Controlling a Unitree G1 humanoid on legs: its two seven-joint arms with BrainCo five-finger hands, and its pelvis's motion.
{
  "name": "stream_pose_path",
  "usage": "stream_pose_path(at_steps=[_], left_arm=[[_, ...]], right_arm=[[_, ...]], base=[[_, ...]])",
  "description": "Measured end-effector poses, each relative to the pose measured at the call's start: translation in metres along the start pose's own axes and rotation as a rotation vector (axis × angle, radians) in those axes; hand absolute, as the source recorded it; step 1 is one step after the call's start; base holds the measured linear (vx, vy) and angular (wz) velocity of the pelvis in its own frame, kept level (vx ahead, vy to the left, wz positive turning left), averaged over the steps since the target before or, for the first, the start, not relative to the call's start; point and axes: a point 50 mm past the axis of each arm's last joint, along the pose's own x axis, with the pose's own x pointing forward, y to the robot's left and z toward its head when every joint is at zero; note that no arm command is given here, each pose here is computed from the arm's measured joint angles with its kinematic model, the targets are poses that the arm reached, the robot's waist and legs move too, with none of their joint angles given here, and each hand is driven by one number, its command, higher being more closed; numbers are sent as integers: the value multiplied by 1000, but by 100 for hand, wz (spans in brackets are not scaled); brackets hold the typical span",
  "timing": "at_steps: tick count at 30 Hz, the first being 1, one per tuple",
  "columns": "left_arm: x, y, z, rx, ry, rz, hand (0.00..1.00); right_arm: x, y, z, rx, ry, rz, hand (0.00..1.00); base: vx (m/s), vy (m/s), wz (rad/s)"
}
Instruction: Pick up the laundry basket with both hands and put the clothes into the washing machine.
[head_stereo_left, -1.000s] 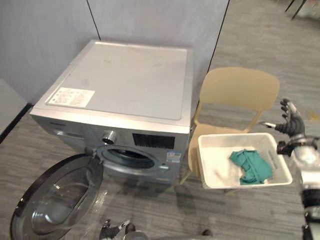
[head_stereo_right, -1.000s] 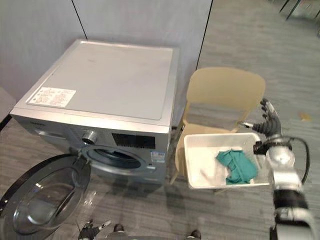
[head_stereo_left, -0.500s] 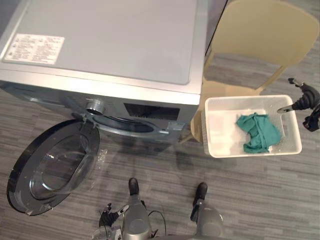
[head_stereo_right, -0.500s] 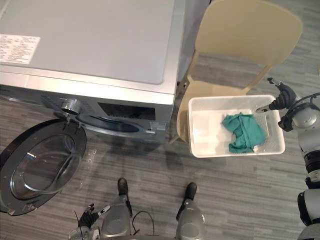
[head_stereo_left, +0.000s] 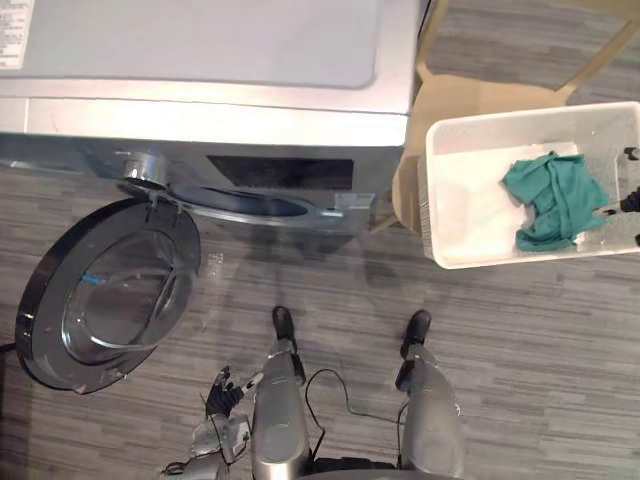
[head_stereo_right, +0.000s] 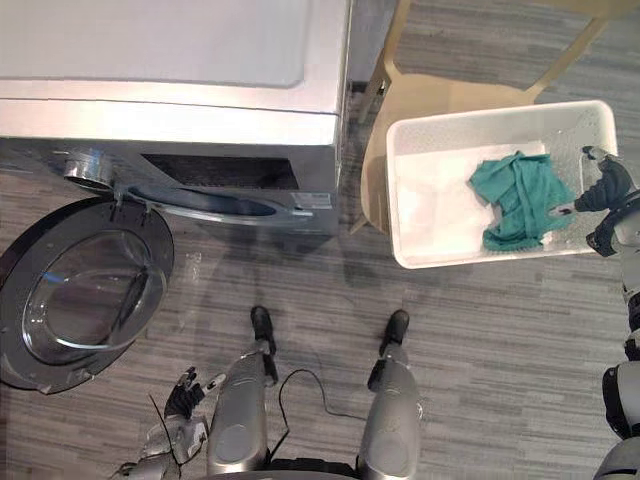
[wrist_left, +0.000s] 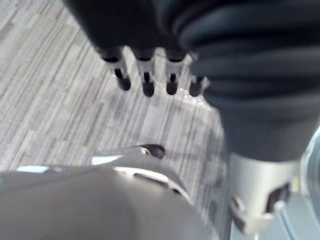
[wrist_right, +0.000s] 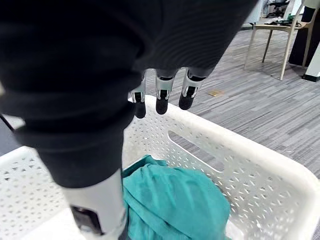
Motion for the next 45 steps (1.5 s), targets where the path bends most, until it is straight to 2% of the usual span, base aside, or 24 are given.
stream_pose_path(at_steps=[6, 12, 20, 29, 41, 42, 45], left_arm=[[5, -8, 9, -33, -20, 5, 0], [8, -14, 22, -85, -60, 18, 0], [7, -36, 47, -227, -163, -6, 0], [5, -38, 64, -307, -228, 10, 0], [4, -29, 71, -382, -259, 61, 0], [4, -29, 70, -382, -257, 63, 0], [4, -28, 71, -381, -260, 64, 0]], right_arm=[[6, -19, 10, 62, 14, -113, 0], [11, -17, 25, 111, -19, -156, 0], [13, -43, 67, 209, -154, -271, 0], [13, -49, 76, 258, -176, -310, 0], [8, -76, 48, 329, -63, -457, 0], [8, -77, 47, 335, -59, -461, 100], [8, -76, 42, 339, -39, -462, 100]], base=[[-20, 2, -3], [0, 0, -2], [-12, -16, 5], [-32, -25, 4], [-44, -41, 4], [-35, -22, -1], [-42, -30, -5]])
